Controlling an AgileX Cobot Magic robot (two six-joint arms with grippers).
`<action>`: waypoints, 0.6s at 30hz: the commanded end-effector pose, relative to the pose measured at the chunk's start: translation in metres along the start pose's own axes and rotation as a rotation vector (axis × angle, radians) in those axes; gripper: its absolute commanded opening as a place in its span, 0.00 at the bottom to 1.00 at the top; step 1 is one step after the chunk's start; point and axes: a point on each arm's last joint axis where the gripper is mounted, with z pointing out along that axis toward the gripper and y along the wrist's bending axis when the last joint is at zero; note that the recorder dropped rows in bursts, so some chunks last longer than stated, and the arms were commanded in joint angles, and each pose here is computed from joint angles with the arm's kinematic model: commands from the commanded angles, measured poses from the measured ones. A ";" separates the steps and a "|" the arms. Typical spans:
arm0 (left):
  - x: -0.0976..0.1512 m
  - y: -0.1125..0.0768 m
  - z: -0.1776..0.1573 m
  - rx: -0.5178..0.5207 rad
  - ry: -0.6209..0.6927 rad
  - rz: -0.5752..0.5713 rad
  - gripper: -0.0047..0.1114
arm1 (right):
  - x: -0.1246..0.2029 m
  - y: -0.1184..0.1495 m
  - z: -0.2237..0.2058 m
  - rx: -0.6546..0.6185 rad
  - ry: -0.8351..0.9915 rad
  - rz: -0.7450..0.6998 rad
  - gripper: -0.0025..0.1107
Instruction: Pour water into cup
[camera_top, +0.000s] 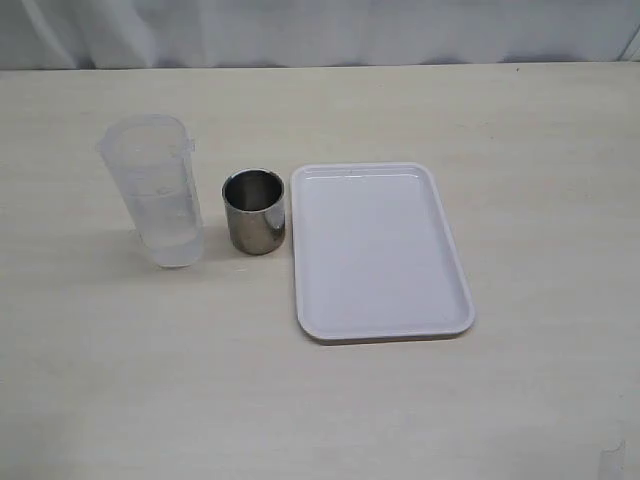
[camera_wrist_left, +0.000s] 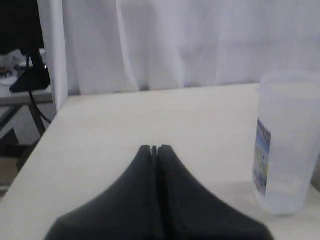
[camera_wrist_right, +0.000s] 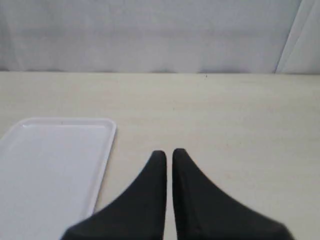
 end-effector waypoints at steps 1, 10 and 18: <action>-0.018 0.001 -0.002 -0.006 -0.209 -0.002 0.04 | -0.014 0.001 -0.001 -0.014 -0.166 -0.005 0.06; -0.050 0.003 -0.016 -0.029 -0.600 -0.006 0.04 | -0.043 0.005 -0.011 -0.053 -0.503 -0.005 0.06; -0.065 0.004 -0.028 0.013 -0.805 -0.133 0.04 | -0.065 0.008 -0.029 -0.163 -0.808 0.159 0.06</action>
